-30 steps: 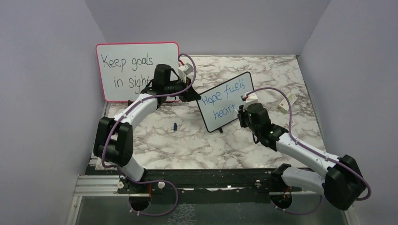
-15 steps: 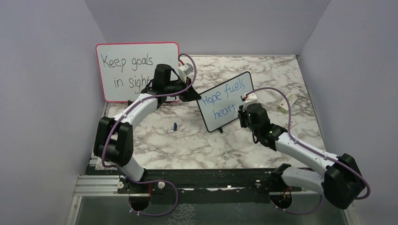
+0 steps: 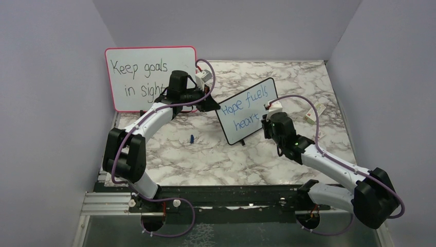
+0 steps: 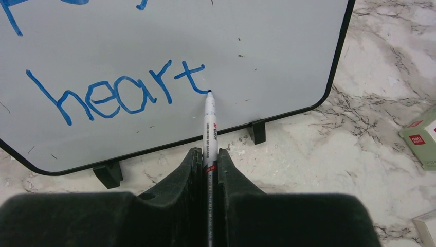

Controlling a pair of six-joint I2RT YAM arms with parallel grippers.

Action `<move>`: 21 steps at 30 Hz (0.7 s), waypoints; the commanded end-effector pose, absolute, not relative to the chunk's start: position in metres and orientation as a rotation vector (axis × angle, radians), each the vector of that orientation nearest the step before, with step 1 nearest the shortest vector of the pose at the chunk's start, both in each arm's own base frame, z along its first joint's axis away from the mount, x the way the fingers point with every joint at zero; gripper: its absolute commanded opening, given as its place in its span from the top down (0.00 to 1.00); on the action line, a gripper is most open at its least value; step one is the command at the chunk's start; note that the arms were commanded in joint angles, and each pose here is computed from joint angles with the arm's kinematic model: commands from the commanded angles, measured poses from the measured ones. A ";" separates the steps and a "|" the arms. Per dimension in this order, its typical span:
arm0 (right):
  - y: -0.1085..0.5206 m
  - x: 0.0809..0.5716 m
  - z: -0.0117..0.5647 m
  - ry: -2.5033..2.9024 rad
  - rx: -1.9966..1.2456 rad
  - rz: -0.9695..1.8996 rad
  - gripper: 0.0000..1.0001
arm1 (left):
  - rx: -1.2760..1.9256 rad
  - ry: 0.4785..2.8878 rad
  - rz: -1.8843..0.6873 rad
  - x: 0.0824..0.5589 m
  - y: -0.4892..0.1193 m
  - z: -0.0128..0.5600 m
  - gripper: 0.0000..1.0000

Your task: Write a sentence on the whiteboard

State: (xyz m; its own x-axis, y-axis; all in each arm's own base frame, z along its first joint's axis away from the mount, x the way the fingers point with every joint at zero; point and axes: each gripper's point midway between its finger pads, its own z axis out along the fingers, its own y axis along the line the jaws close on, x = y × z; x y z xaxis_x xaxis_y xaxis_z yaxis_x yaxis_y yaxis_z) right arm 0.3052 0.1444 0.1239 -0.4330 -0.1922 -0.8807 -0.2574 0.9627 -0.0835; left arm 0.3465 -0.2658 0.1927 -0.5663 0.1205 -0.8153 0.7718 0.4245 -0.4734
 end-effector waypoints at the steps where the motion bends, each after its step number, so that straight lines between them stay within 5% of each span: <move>1: 0.149 0.319 0.150 1.948 -0.297 0.091 0.99 | 0.767 2.084 -1.131 0.337 -0.264 0.157 1.00; 21: 0.137 0.321 0.166 1.882 -0.248 0.103 0.99 | 0.766 2.086 -1.124 0.337 -0.263 0.157 1.00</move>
State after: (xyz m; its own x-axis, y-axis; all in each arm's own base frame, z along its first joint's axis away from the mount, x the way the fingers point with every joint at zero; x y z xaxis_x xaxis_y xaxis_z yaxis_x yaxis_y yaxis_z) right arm 0.3147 0.1372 0.1610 -0.3289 -0.1268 -0.9358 -0.2256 0.9728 -0.0525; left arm 0.3465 -0.2656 0.1924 -0.5677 0.1208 -0.8143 0.7705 0.4262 -0.4740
